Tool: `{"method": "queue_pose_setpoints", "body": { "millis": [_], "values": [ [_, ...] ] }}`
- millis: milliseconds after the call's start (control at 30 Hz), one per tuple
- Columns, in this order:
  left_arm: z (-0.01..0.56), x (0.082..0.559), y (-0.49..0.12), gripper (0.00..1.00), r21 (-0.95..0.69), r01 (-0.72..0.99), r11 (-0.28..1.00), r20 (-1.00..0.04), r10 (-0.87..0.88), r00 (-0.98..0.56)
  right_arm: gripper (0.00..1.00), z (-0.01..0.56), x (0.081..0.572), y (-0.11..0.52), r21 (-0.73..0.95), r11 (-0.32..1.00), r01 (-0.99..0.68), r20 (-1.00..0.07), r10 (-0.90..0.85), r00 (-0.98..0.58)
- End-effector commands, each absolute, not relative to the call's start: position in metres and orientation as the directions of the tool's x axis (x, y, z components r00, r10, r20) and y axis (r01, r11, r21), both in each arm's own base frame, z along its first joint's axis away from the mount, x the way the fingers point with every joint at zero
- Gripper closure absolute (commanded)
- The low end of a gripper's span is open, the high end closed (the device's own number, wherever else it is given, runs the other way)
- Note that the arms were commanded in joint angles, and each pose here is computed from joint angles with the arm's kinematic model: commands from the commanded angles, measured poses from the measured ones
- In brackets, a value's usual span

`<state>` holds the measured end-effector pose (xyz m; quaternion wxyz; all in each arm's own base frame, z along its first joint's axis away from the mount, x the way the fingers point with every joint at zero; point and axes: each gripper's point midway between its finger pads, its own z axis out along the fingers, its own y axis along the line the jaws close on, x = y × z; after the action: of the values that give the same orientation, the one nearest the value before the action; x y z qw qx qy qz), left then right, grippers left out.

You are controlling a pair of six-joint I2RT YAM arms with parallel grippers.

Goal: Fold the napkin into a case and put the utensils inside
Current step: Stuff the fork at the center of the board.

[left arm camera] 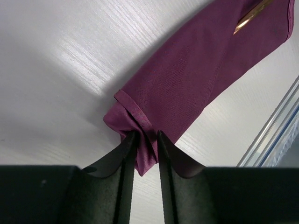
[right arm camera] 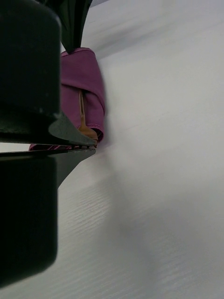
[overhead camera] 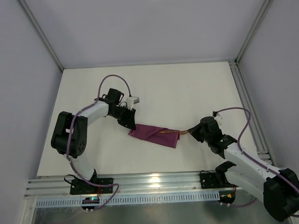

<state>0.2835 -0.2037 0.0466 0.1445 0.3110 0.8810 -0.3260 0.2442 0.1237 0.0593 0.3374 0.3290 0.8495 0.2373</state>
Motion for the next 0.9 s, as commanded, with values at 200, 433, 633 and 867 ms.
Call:
{"method": "queue_pose_setpoints", "body": {
  "millis": [200, 433, 633, 867],
  "values": [
    [0.044, 0.27, -0.212, 0.85, -0.568, 0.614, 0.547, -0.431, 0.438, -0.789, 0.96, 0.064, 0.241, 0.114, 0.729, 0.518, 0.447, -0.385, 0.85, -0.358],
    [0.045, 0.27, -0.213, 0.87, -0.573, 0.61, 0.548, -0.433, 0.43, -0.792, 0.96, 0.069, 0.248, 0.126, 0.761, 0.51, 0.4, -0.382, 0.852, -0.359],
    [0.047, 0.273, -0.214, 0.88, -0.568, 0.616, 0.547, -0.445, 0.425, -0.788, 0.96, 0.078, 0.26, 0.151, 0.75, 0.573, 0.331, -0.421, 0.799, -0.429],
    [0.045, 0.271, -0.215, 0.88, -0.578, 0.61, 0.542, -0.439, 0.424, -0.792, 0.96, 0.083, 0.261, 0.163, 0.763, 0.564, 0.316, -0.418, 0.804, -0.423]
  ]
}}
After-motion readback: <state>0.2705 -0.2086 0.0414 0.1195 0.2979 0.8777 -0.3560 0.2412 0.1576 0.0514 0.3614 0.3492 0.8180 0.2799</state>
